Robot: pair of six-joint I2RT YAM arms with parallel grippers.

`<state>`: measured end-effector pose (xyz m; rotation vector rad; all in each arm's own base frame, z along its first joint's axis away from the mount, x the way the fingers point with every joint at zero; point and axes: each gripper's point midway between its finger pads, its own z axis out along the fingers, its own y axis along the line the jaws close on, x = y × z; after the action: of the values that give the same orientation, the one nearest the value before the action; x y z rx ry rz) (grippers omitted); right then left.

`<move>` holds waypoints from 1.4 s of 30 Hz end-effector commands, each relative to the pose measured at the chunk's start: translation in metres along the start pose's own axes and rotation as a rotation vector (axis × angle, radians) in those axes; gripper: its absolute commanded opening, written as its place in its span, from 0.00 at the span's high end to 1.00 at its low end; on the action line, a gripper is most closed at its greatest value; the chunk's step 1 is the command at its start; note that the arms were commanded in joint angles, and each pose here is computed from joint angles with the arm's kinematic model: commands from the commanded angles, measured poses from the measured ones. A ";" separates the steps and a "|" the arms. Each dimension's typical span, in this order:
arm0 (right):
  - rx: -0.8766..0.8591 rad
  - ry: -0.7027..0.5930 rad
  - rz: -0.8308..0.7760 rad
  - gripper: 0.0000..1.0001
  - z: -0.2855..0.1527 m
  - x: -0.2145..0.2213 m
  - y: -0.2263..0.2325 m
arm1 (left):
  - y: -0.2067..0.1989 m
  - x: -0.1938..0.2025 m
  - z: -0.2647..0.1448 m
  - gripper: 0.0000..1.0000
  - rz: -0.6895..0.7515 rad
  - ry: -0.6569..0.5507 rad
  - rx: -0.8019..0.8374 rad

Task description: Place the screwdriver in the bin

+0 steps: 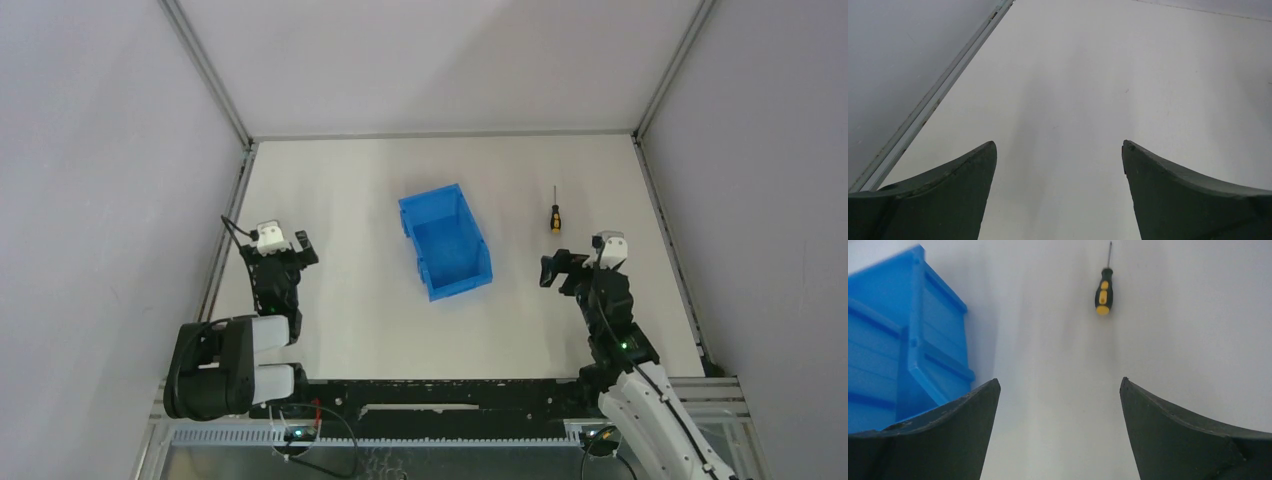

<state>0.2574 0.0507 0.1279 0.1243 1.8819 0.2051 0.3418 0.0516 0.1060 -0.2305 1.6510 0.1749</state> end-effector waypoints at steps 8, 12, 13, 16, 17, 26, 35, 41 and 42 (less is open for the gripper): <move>-0.060 -0.117 0.057 0.00 -0.004 -0.037 0.016 | -0.003 -0.030 0.008 0.00 0.004 -0.086 0.004; -0.057 -0.087 0.060 0.00 0.000 -0.045 0.020 | -0.003 -0.030 0.008 0.00 0.004 -0.086 0.004; -0.056 -0.094 0.044 0.00 0.001 -0.050 0.021 | -0.003 -0.030 0.008 0.00 0.004 -0.086 0.004; 0.035 -0.105 0.076 0.00 0.008 -0.073 0.011 | -0.003 -0.030 0.008 0.00 0.003 -0.086 0.004; 0.083 -0.067 0.095 0.00 0.011 -0.078 0.005 | -0.003 -0.030 0.009 0.00 0.004 -0.086 0.003; 0.276 0.580 0.075 0.01 0.066 -0.051 -0.023 | -0.003 -0.030 0.009 0.00 0.003 -0.087 0.003; 0.319 0.842 0.044 0.08 0.147 0.000 -0.043 | -0.003 -0.030 0.008 0.00 0.003 -0.086 0.002; 0.351 0.902 0.054 0.15 0.184 0.024 -0.060 | -0.003 -0.030 0.008 0.00 0.003 -0.086 0.002; 0.358 0.913 0.053 0.17 0.187 0.029 -0.063 | -0.003 -0.031 0.009 0.00 0.003 -0.087 0.003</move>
<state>0.4086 0.0184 0.0304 0.3702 2.8292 -0.0577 0.3418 0.0516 0.1060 -0.2302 1.6511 0.1752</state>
